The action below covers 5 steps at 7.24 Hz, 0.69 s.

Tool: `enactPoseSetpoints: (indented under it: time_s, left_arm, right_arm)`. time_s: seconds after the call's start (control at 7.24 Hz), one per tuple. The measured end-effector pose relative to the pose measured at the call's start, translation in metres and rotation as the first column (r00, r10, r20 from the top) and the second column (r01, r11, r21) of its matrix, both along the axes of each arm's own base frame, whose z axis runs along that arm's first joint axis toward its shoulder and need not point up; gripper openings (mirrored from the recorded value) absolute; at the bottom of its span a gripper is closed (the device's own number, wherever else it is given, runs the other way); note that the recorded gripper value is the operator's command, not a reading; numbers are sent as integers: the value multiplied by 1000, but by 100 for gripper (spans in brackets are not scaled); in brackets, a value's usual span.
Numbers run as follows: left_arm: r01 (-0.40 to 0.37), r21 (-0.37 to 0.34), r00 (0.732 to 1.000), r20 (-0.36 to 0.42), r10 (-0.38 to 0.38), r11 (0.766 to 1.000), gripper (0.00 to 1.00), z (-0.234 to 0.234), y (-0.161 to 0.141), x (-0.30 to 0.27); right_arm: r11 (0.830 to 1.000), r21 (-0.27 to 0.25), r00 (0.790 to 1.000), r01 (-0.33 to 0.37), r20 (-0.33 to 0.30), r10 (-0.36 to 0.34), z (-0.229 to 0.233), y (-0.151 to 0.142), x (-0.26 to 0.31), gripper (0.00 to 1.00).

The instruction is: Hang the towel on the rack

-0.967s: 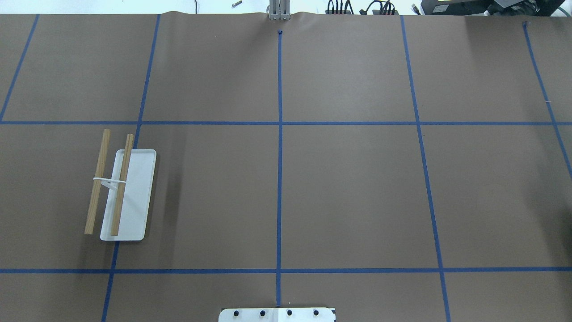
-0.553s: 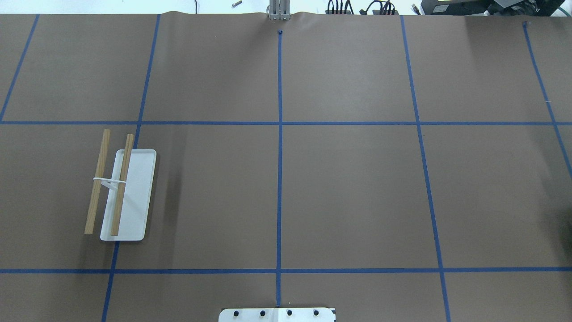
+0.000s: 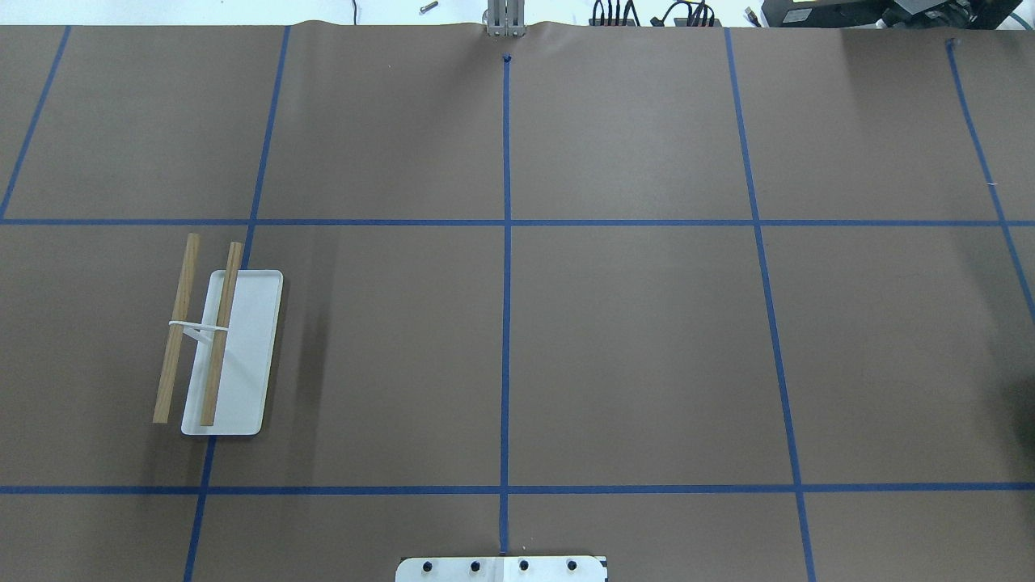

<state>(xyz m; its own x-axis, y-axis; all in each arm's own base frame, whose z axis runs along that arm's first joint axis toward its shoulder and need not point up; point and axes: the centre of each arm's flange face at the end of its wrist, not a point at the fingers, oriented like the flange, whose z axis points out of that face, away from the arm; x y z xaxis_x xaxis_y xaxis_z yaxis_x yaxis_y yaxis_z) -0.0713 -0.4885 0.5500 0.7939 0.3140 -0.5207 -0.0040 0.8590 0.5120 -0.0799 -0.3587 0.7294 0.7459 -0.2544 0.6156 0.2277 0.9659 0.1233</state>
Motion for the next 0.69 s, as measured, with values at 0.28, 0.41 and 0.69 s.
enactPoseSetpoints:
  time_s: [0.28, 0.41, 0.69]
  left_arm:
    - [5, -4, 1000, -3, -5, 1000, 99, 0, 0, 0]
    - [9, -8, 1000, -6, -9, 1000, 99, 0, 0, 0]
    - [12, -2, 1000, -8, -12, 1000, 99, -1, 0, 0]
  right_arm:
    - [1000, 27, 1000, 6, -15, -6, -4, 0, 2, 0]
    - [999, 54, 1000, 6, -11, -5, -13, -5, 4, 0]
    - [990, 135, 999, -35, 35, 30, -56, -34, 10, 0]
